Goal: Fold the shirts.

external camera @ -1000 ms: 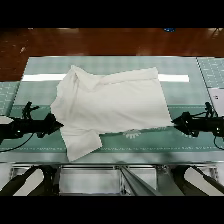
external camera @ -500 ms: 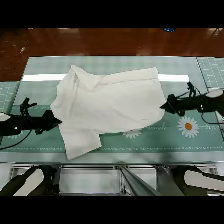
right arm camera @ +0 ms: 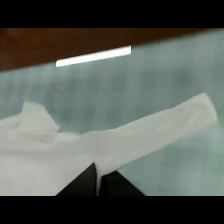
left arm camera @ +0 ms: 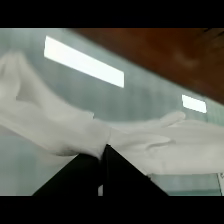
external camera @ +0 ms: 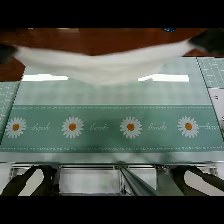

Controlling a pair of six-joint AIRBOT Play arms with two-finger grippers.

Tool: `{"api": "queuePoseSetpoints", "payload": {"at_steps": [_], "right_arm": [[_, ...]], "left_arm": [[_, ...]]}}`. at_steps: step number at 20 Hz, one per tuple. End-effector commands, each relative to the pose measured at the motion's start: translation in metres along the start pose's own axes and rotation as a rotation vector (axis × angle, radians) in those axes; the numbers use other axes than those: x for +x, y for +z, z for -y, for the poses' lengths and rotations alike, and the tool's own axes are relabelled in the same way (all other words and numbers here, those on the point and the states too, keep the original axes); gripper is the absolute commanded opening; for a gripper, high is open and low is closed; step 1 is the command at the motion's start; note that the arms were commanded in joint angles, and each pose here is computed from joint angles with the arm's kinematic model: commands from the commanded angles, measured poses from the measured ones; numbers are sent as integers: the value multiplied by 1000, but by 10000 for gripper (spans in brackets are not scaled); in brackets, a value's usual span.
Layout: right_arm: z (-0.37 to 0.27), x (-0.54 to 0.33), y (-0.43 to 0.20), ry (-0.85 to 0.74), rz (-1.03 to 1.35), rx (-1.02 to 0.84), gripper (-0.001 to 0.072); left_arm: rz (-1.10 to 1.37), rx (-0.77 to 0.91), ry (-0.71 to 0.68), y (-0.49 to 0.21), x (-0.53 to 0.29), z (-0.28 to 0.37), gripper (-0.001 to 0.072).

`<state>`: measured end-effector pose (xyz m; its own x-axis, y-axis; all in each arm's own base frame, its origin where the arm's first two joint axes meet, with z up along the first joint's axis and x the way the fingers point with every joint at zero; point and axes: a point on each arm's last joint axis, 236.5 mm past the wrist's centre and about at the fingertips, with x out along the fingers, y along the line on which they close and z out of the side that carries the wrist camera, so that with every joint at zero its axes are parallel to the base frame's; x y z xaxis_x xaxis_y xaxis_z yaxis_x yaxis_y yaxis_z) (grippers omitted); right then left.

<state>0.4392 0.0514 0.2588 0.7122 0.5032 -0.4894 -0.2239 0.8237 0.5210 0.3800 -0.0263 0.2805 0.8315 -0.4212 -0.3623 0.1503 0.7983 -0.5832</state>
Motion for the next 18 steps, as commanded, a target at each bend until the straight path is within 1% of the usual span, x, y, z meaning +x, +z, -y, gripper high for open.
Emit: {"api": "queuePoseSetpoints", "payload": {"at_steps": [1, 4, 6, 8, 10, 13, 14, 16, 18], "right_arm": [[-87, -106, 62, -26, 269, -249, 24], [-129, -183, 62, -121, 431, -390, 24], [-144, -226, 50, -196, 505, -436, 24], [-153, -261, 34, -265, 553, -449, 24], [-159, -282, 15, -303, 562, -456, 25], [-144, -293, -15, -385, 495, -413, 24], [-138, -294, -19, -404, 477, -392, 24], [-129, -285, -23, -408, 447, -370, 24], [-112, -258, -32, -389, 369, -328, 24]], "left_arm": [[292, 253, -89, 88, -83, 109, 21], [427, 414, -64, 102, -141, 159, 21], [487, 499, 21, 96, -173, 169, 21], [498, 576, 163, 80, -203, 162, 21], [536, 580, 248, 68, -231, 161, 21], [563, 622, 221, 49, -257, 177, 21], [546, 629, 231, 46, -259, 173, 21], [522, 586, 298, 49, -256, 150, 21], [446, 542, 323, 45, -229, 125, 21]]}}
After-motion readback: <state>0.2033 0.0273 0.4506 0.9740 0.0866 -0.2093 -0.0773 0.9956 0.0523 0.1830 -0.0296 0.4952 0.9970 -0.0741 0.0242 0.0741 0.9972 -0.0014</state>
